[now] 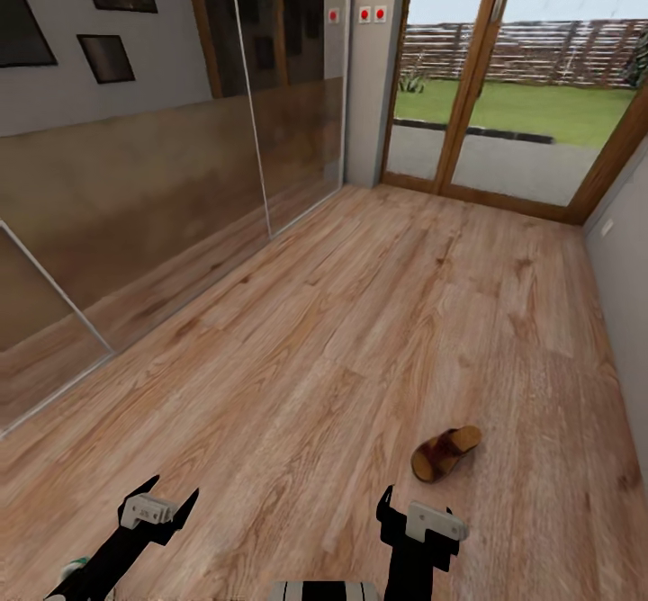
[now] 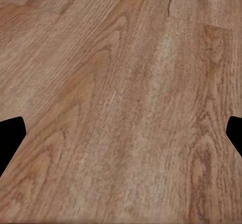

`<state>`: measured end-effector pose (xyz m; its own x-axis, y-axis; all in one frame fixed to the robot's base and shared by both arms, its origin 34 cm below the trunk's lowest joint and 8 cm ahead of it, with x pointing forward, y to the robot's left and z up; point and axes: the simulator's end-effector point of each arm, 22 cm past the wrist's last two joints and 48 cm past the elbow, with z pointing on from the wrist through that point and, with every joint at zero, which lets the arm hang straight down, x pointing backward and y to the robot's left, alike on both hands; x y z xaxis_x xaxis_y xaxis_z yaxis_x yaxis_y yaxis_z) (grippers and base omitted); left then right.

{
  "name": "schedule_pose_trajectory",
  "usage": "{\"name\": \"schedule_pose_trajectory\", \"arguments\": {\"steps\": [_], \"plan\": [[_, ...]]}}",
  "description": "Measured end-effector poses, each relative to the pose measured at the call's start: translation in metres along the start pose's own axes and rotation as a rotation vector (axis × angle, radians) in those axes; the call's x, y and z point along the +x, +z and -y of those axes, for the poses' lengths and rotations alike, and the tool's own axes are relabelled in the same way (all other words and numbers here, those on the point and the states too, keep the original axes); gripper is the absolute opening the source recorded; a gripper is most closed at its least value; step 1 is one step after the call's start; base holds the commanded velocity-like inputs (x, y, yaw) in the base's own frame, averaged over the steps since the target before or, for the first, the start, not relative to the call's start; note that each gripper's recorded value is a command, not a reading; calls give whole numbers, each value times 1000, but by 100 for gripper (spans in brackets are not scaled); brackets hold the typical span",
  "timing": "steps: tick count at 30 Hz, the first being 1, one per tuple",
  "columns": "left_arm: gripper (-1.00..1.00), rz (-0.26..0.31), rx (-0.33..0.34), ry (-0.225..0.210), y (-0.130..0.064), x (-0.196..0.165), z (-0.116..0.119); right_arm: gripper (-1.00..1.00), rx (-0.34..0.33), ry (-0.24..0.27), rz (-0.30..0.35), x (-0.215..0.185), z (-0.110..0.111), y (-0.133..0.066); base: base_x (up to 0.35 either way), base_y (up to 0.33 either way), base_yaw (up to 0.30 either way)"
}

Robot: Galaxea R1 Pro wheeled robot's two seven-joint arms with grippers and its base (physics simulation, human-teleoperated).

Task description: Pick up the two gym shoes and the two sandals from the corridor floor and place them onto the hallstand (shoe rack) in the corridor, making sure they are on the rack and not on the floor. Arrange them so the two gym shoes are next to each other and the two sandals are next to each other.

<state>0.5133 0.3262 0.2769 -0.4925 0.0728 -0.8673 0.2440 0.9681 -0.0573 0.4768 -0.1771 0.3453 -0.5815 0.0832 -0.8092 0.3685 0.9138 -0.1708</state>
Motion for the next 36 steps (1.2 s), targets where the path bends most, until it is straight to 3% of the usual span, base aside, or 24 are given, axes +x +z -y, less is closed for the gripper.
{"name": "schedule_pose_trajectory", "arguments": {"steps": [16, 36], "plan": [[100, 0, 0, 0, 0, 0, 0, 100, 2, 0, 0, 0, 0, 0, 0, -8, 232], [100, 1, 0, -1, 0, 0, 0, 100, 2, 0, 0, 0, 0, 0, 0, 0, 97]]}}
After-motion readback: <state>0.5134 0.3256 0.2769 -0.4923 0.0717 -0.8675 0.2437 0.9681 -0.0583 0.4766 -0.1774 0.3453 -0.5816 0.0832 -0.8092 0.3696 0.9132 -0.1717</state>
